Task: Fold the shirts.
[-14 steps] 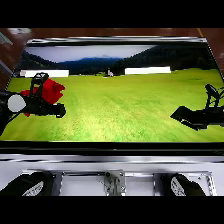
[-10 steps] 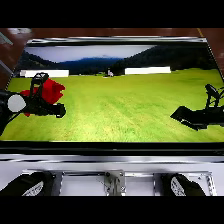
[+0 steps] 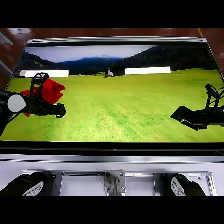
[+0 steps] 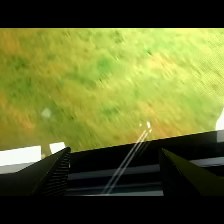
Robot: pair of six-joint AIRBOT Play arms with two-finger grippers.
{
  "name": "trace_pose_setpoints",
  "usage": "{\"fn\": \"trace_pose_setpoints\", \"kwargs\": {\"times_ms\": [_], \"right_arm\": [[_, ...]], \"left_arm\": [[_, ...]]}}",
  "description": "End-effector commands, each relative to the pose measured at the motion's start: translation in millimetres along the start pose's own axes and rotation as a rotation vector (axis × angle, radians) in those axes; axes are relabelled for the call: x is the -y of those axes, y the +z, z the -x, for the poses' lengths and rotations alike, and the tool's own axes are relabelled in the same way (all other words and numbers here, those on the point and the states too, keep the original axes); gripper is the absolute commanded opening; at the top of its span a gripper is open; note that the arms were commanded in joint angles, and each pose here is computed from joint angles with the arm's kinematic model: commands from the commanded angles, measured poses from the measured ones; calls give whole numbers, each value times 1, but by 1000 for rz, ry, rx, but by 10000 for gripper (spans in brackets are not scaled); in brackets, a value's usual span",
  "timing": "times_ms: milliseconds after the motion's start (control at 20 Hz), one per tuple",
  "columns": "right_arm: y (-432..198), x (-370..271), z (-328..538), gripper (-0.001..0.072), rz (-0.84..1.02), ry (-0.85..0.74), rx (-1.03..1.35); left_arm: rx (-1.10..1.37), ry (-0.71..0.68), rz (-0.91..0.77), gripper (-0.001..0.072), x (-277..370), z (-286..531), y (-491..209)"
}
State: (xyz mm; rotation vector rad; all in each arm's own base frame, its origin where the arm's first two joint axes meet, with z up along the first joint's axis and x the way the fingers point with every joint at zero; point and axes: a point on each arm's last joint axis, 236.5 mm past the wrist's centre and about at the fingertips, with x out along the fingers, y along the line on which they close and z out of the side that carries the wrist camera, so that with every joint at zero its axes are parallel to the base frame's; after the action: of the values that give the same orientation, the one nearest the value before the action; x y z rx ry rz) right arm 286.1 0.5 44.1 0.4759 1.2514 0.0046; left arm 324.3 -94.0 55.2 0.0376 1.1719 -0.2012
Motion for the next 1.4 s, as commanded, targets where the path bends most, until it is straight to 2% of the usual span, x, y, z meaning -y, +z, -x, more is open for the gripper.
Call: {"fn": "trace_pose_setpoints", "kwargs": {"times_ms": [0, 150, 450, 550, 750, 850, 1050, 1150, 1350], "right_arm": [[8, -1, 0, 672, -3, 7, 33], [29, -9, 2, 672, -14, 39, 122], [17, -16, 1, 672, -20, 67, 71], [12, -28, 2, 672, -34, 118, 49], [8, -72, 12, 672, -83, 311, 24], [12, -103, 24, 672, -120, 452, 26], [22, -155, 60, 672, -192, 727, 29], [24, -165, 69, 672, -209, 787, 29], [23, -161, 65, 672, -217, 759, 23]], "left_arm": [[10, -20, 29, 698, 5, 0, 2], [114, -62, 46, 698, 14, 1, 27], [90, -49, 21, 700, 11, -10, 26], [138, 61, 27, 708, -18, -15, 41], [215, 209, 240, 709, -126, -26, 95], [184, 216, 374, 709, -177, -52, 110], [119, 251, 470, 709, -242, -103, 123], [114, 243, 475, 710, -254, -118, 130], [81, 135, 421, 709, -235, -154, 133]]}}
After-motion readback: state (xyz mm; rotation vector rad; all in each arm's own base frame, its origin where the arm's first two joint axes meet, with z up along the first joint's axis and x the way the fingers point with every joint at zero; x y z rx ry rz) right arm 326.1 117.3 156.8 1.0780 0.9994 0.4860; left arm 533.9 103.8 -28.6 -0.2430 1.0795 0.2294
